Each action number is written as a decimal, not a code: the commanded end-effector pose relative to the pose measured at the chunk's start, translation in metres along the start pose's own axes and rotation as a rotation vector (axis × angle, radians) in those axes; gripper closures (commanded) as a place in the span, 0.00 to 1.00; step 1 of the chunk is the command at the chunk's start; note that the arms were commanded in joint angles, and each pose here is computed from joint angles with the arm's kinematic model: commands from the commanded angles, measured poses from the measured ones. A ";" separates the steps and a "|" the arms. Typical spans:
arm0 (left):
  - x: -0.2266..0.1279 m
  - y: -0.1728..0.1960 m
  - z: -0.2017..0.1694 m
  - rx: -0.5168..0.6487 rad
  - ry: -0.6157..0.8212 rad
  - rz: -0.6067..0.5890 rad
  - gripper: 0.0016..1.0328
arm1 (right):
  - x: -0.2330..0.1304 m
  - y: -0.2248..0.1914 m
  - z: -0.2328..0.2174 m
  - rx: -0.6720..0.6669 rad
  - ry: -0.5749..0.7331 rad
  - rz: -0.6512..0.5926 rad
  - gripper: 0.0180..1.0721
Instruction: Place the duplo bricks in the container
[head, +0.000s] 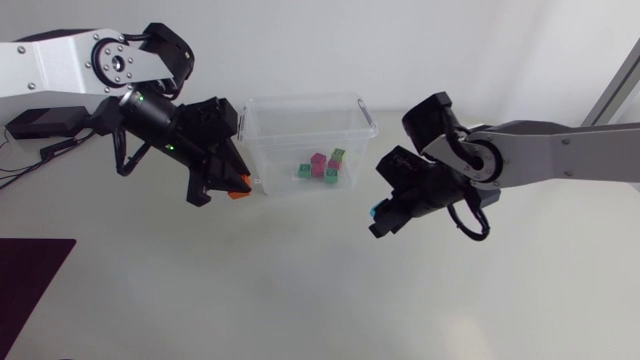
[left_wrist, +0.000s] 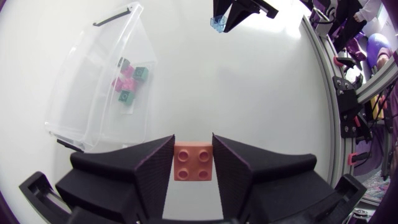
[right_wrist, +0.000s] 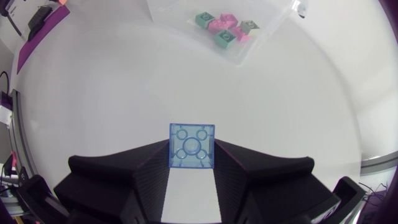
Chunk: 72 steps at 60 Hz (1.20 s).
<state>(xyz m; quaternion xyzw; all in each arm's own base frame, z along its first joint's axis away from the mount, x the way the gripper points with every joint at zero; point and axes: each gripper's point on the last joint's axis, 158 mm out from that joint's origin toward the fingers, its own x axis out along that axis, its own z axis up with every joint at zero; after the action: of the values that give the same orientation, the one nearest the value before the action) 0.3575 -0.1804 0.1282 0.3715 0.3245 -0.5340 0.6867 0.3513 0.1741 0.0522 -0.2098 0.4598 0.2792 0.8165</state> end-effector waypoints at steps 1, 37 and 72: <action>-0.005 -0.002 0.005 -0.026 -0.008 -0.016 0.72 | -0.022 -0.006 0.017 -0.006 -0.043 -0.019 0.75; 0.121 -0.060 -0.077 -0.091 0.178 -0.254 0.17 | -0.094 0.010 0.032 -0.036 -0.127 -0.021 0.75; 0.138 -0.079 -0.097 -0.110 0.209 -0.304 0.24 | -0.138 -0.016 0.144 0.015 -0.314 -0.078 0.75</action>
<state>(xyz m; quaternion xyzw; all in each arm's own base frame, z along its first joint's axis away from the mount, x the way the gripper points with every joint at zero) 0.3191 -0.1761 -0.0296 0.3427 0.4505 -0.5656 0.5997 0.3773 0.2068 0.2546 -0.1862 0.3090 0.2833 0.8886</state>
